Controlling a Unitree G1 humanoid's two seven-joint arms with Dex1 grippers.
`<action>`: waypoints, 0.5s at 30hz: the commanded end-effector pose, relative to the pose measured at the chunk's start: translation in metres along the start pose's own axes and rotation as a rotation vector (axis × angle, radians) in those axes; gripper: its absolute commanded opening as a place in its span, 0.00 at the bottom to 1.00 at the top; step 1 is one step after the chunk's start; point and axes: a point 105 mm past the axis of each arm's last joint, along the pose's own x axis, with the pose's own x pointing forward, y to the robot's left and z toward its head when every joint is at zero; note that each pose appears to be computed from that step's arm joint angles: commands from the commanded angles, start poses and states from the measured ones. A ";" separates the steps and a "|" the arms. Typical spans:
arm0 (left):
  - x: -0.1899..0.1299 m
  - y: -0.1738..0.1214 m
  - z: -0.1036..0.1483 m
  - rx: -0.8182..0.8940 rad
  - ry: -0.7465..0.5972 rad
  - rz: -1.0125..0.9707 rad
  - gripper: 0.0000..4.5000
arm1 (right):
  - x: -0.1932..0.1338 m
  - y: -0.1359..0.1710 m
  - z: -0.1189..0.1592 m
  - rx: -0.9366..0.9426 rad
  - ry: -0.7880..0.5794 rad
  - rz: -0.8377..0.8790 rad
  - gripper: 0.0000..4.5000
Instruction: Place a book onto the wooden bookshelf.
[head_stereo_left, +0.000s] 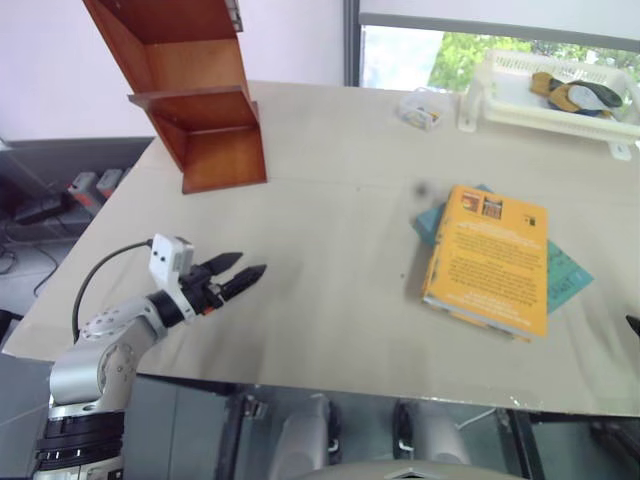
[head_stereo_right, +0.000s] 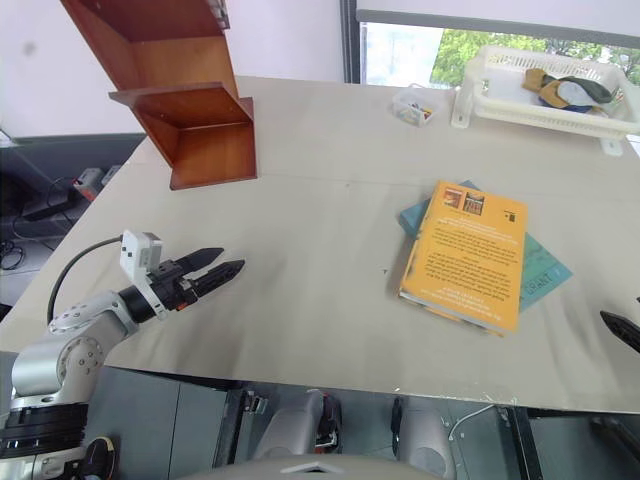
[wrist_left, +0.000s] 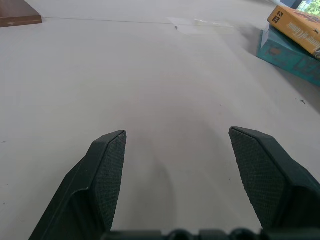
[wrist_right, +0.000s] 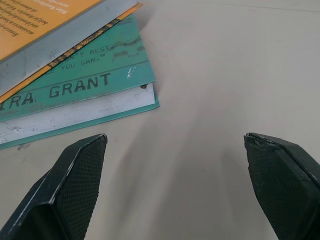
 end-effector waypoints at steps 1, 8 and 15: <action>-0.003 -0.004 0.010 0.059 -0.026 -0.023 0.81 | -0.005 -0.007 0.017 -0.060 -0.038 -0.004 1.00; -0.004 -0.010 0.010 0.051 -0.045 -0.087 0.81 | -0.002 -0.013 0.019 -0.091 -0.060 -0.015 1.00; -0.006 -0.008 0.010 0.047 -0.046 -0.082 0.81 | 0.002 -0.019 0.020 -0.117 -0.057 -0.045 1.00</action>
